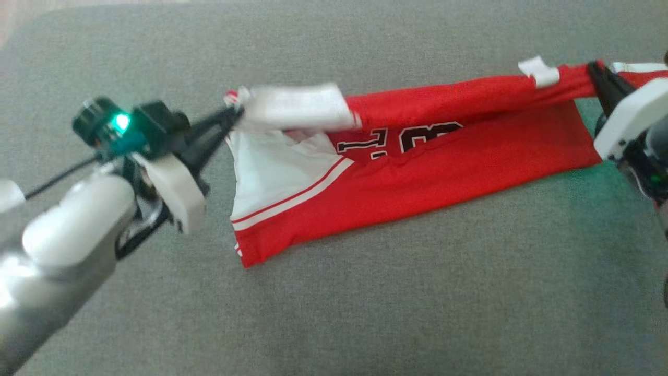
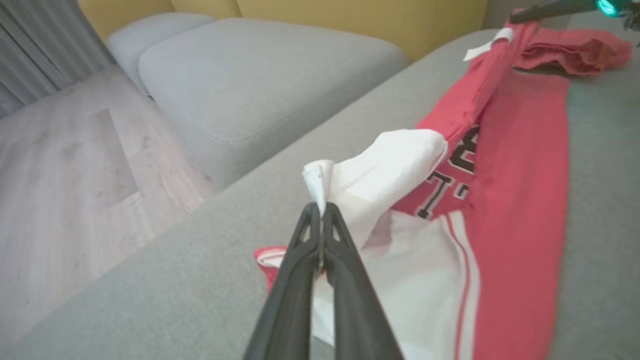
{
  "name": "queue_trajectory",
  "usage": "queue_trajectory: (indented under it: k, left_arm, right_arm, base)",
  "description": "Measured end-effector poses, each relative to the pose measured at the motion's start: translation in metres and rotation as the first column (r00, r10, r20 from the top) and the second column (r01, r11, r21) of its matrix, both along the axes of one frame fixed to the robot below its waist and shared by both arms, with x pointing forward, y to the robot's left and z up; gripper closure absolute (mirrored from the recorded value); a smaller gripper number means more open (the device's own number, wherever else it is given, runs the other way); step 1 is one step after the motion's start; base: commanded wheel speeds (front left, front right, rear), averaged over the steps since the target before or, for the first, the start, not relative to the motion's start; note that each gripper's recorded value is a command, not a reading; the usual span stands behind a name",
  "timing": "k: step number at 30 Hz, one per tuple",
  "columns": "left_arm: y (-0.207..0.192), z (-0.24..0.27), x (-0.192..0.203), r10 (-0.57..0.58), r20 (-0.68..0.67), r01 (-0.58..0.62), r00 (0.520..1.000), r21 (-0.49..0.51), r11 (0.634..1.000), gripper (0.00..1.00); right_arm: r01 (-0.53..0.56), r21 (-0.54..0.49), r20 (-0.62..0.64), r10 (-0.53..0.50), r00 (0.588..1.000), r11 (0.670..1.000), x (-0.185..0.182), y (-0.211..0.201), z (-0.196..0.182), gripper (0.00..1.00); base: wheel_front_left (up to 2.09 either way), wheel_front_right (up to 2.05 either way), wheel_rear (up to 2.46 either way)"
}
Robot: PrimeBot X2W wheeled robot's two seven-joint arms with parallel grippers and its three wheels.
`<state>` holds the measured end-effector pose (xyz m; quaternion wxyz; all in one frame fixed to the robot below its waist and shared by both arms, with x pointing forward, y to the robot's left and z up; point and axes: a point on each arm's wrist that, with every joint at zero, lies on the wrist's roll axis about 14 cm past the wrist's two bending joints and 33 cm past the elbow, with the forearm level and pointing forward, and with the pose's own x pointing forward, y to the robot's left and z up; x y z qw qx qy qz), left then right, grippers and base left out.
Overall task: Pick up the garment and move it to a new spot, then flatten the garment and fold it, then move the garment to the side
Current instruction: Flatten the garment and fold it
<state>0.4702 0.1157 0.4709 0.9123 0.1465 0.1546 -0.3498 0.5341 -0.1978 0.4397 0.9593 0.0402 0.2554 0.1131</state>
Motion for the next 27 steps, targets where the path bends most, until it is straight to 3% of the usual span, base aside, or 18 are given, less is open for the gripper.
queue_trajectory:
  k: [11,16,27]
  left_arm:
    - [-0.015,-0.028,-0.072,-0.089,-0.229,0.096,0.969,0.019,0.995,1.00]
    - [-0.019,-0.033,-0.084,-0.109,-0.265,0.119,0.958,0.023,0.993,1.00]
    - [-0.020,-0.047,-0.096,-0.116,-0.320,0.138,0.940,0.049,0.989,1.00]
  right_arm:
    - [-0.050,-0.111,-0.121,0.036,0.992,0.993,-0.024,-0.020,-0.014,1.00]
    - [-0.103,-0.207,-0.195,0.062,0.979,0.973,-0.041,-0.035,-0.030,1.00]
    - [-0.135,-0.220,-0.256,0.076,0.964,0.966,-0.056,-0.038,-0.041,1.00]
  base:
    - [0.00,0.00,0.00]
    - [0.00,0.00,0.00]
    - [0.00,0.00,0.00]
